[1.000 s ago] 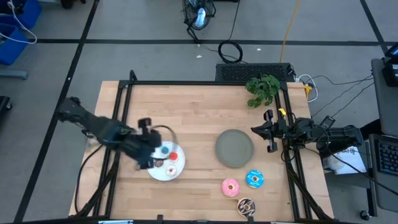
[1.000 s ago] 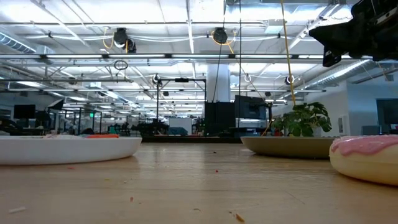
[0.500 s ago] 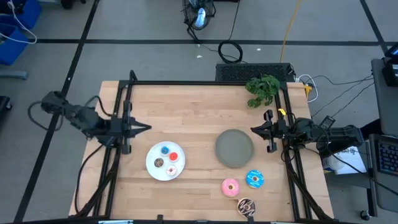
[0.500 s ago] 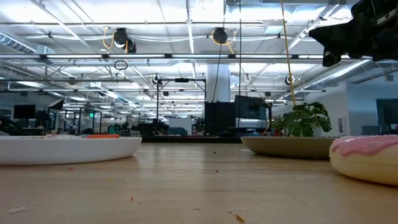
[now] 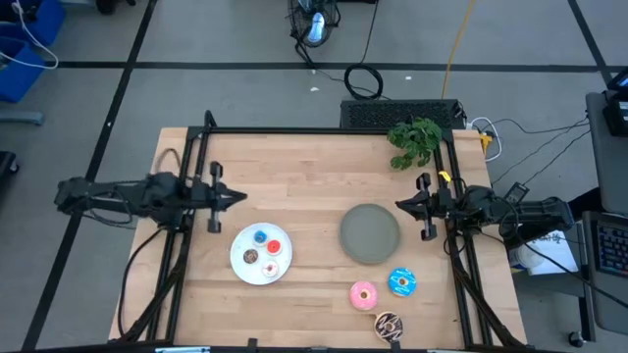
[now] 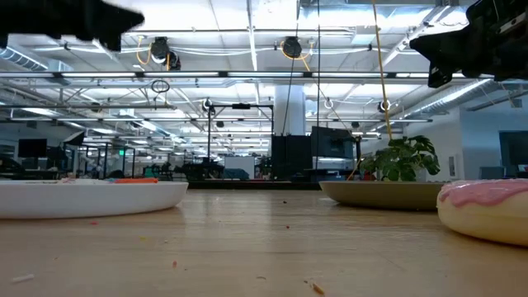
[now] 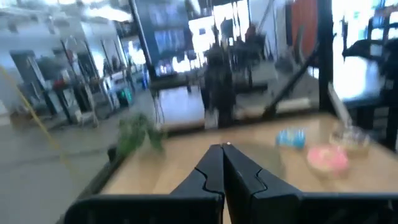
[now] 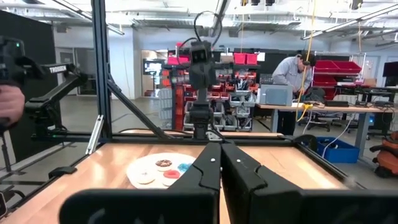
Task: Pick & Place donuts
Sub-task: Put the big blue donut on the gray plate
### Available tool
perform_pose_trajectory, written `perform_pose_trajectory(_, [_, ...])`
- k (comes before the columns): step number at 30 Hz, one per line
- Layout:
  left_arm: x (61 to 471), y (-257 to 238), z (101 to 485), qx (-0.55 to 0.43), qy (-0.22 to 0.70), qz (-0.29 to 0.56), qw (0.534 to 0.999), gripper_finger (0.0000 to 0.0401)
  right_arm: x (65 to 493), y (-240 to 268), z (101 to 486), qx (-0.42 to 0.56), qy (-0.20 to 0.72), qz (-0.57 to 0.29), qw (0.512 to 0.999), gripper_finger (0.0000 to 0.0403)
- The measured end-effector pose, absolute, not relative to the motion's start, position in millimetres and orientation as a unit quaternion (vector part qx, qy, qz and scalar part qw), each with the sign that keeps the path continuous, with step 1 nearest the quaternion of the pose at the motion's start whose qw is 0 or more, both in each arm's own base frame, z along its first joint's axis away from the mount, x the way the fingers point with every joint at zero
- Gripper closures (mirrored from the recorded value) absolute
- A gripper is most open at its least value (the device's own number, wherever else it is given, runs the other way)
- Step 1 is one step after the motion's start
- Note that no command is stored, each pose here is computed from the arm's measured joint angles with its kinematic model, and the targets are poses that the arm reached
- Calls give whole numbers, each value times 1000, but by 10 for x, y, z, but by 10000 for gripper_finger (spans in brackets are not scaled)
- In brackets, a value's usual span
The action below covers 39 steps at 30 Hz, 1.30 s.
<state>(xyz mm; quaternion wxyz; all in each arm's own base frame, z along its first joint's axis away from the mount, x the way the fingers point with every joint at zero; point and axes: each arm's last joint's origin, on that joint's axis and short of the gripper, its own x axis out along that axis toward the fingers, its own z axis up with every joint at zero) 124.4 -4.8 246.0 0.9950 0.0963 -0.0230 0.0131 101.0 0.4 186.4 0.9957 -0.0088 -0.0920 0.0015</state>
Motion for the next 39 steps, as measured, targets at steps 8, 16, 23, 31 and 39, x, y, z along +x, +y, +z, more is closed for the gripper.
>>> perform_pose_trajectory(8, [1231, -17, 1977, 136, -34, 37, 989, 399, 1017, 5, 1838, 9, -79, 4, 997, 403])
perform_pose_trajectory(16, [1210, -2, 1730, 133, -15, 52, 990, 397, 1024, 17, 1781, 21, -48, 26, 998, 403])
perform_pose_trajectory(23, [1208, 6, 1741, 148, -17, 66, 987, 386, 1016, 37, 1843, 18, -79, 60, 995, 403])
perform_pose_trajectory(31, [1207, 15, 1742, 150, -15, 82, 985, 398, 1002, 34, 2095, -40, -61, 49, 996, 403])
perform_pose_trajectory(39, [1207, 16, 1734, 167, -10, 83, 983, 364, 1072, 58, 2811, -12, 50, -22, 998, 403])
